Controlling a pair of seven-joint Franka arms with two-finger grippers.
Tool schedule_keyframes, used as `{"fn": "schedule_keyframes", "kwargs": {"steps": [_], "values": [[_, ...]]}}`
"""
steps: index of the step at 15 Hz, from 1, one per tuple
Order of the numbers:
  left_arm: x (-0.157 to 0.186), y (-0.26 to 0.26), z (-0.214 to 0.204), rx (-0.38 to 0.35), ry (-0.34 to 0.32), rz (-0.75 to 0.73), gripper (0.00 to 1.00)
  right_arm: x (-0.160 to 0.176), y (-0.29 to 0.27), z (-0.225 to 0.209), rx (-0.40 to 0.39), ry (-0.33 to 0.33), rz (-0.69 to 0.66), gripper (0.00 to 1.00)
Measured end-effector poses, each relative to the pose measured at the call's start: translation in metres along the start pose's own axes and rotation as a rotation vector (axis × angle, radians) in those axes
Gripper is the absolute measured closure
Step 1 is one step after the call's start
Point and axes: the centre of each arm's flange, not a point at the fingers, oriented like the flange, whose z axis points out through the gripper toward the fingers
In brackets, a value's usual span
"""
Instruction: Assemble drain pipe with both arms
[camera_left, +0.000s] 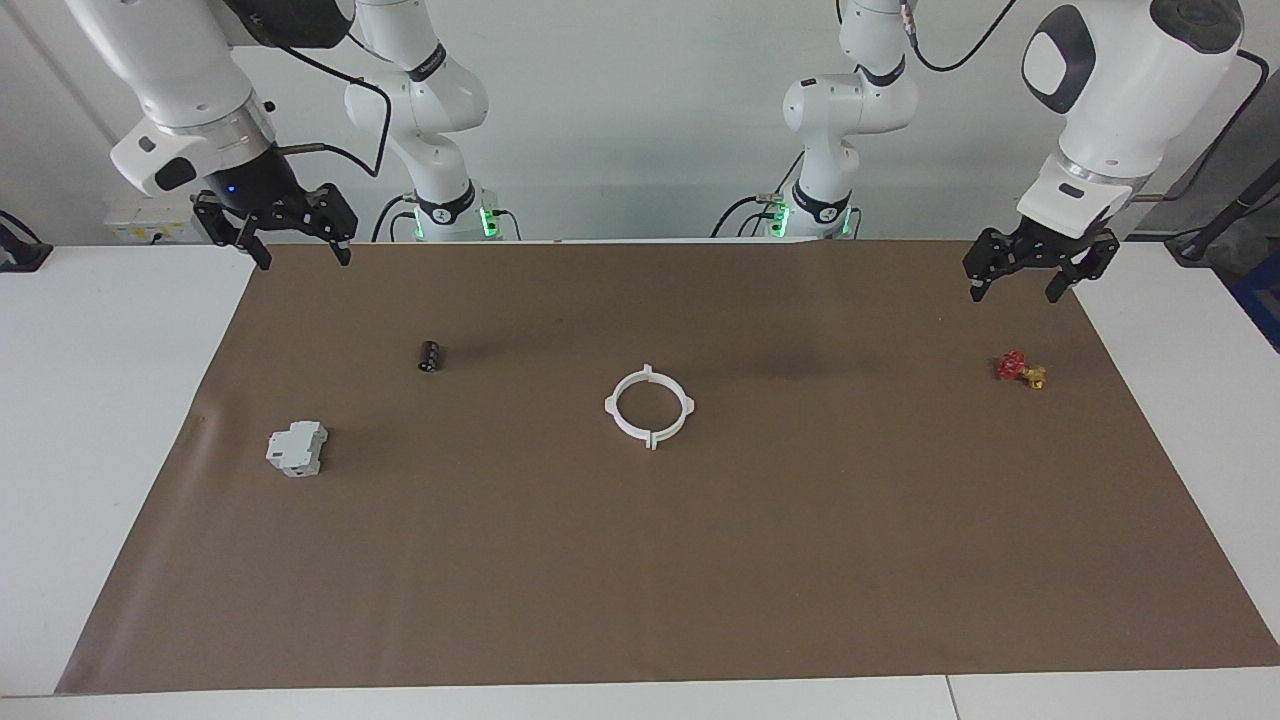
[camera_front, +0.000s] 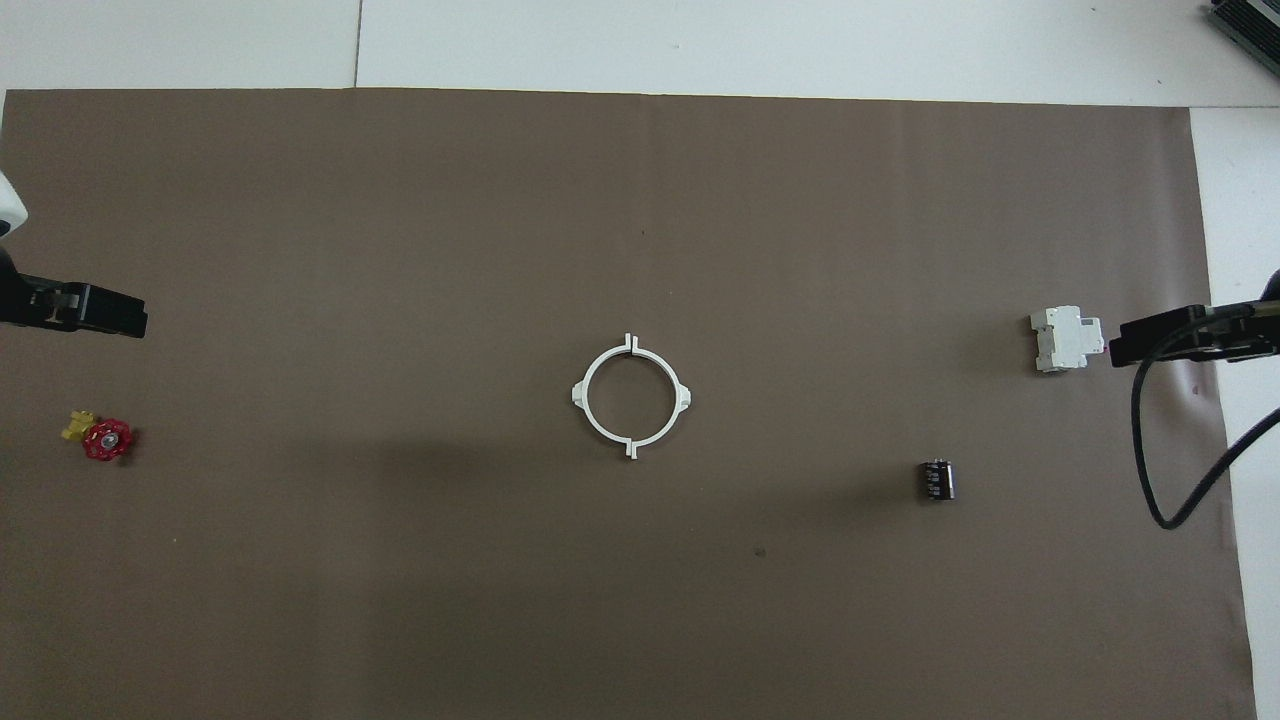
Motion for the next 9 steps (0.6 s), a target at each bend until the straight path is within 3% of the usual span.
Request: {"fn": "schedule_keyframes", "kwargs": {"steps": [9], "values": [[0.0000,0.0003,0.0000,0.000,0.000,-0.014,0.00,0.0000,0.0008,0.0000,0.000,0.000,0.001,0.00]]}}
